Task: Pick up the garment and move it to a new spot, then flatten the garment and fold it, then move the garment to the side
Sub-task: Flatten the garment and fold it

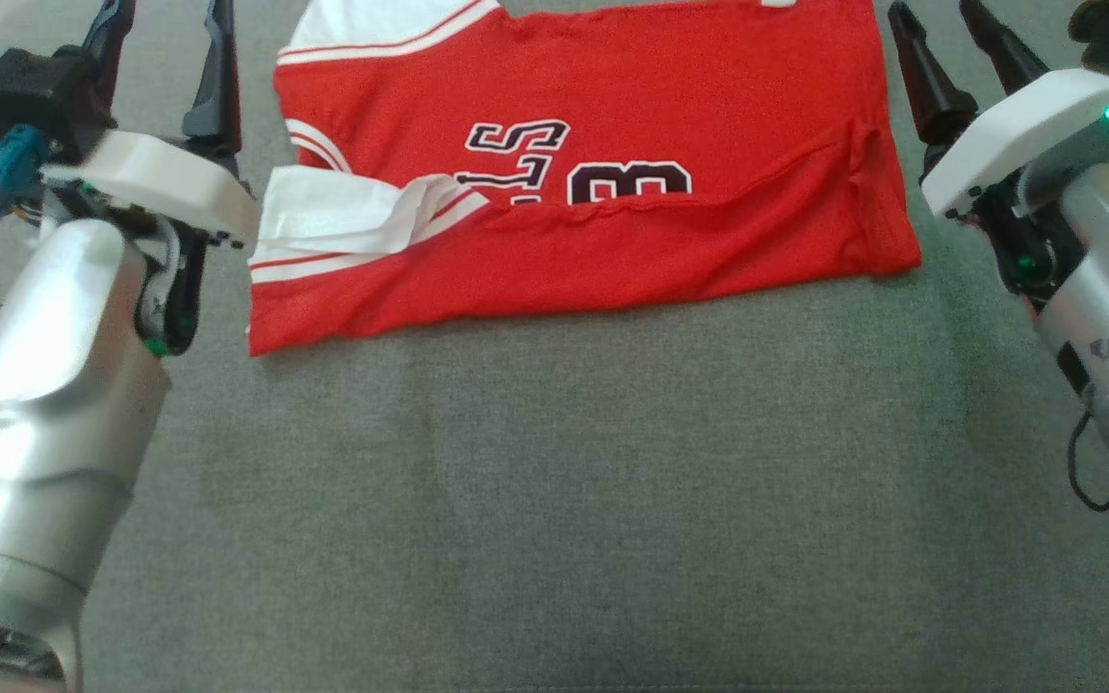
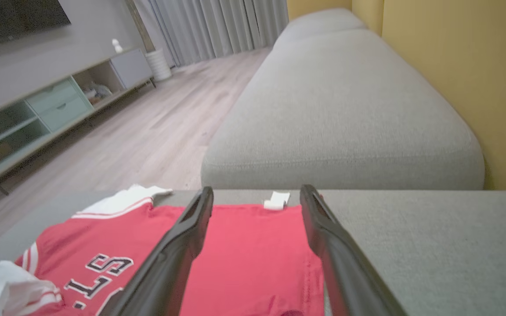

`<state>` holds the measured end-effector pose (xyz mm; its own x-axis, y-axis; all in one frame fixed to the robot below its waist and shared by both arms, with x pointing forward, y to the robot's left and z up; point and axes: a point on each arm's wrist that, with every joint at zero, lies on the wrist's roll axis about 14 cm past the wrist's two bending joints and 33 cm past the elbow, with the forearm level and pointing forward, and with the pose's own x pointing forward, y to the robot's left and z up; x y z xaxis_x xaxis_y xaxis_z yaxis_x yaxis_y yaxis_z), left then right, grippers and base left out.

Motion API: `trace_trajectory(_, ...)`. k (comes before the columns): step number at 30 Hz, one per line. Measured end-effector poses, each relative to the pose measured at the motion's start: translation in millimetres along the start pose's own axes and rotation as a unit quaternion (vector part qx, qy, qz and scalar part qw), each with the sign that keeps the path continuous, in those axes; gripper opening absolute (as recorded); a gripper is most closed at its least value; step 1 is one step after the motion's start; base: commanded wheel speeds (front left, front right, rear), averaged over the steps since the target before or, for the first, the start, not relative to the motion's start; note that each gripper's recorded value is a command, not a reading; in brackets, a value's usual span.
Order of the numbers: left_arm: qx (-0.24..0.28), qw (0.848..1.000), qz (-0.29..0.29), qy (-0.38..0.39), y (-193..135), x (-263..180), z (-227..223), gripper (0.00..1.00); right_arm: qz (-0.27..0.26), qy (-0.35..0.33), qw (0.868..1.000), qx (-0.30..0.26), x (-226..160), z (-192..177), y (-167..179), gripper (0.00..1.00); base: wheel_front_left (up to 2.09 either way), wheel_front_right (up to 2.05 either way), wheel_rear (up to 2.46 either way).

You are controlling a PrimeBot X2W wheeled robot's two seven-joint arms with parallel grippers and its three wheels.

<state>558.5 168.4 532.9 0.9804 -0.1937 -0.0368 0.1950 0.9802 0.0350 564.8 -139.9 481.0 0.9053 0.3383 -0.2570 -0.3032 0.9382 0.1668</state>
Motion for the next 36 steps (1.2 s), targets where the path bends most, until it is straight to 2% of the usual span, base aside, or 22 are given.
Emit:
trace_trajectory(2,-0.01,0.999,0.009,-0.044,-1,-5,22,1.0,0.006,-0.052,0.999,-0.001,-2,21,9,1.0,0.0,0.0,0.0)
trace_trajectory(4,-0.015,0.997,0.025,-0.068,3,-12,35,1.0,0.008,-0.076,0.997,-0.003,-5,35,15,1.0,0.0,0.0,0.0)
trace_trajectory(5,-0.015,0.997,0.025,-0.068,3,-12,35,1.0,0.008,-0.076,0.997,-0.003,-5,35,15,1.0,0.0,0.0,0.0)
trace_trajectory(9,-0.006,0.994,0.042,-0.105,-2,-37,48,1.0,0.014,-0.152,0.988,-0.004,-18,78,22,1.0,0.0,0.0,0.0)
trace_trajectory(11,-0.008,0.992,0.047,-0.114,-9,-52,46,1.0,0.014,-0.161,0.987,-0.023,-27,74,25,1.0,0.0,0.0,0.0)
trace_trajectory(18,-0.04,0.993,0.069,-0.087,-20,-100,5,1.0,-0.019,-0.145,0.989,0.028,-70,-7,44,1.0,0.0,0.0,0.0)
trace_trajectory(27,-0.057,0.993,0.095,-0.031,-24,-136,-44,1.0,-0.066,-0.126,0.989,0.045,-119,-56,43,1.0,0.0,0.0,0.0)
trace_trajectory(32,-0.051,0.995,0.083,-0.024,-26,-131,-49,1.0,-0.056,-0.132,0.988,0.056,-120,-55,50,1.0,0.0,0.0,0.0)
trace_trajectory(36,-0.047,0.995,0.085,0.024,-23,-127,-81,1.0,-0.053,-0.135,0.988,0.055,-116,-53,51,1.0,0.0,0.0,0.0)
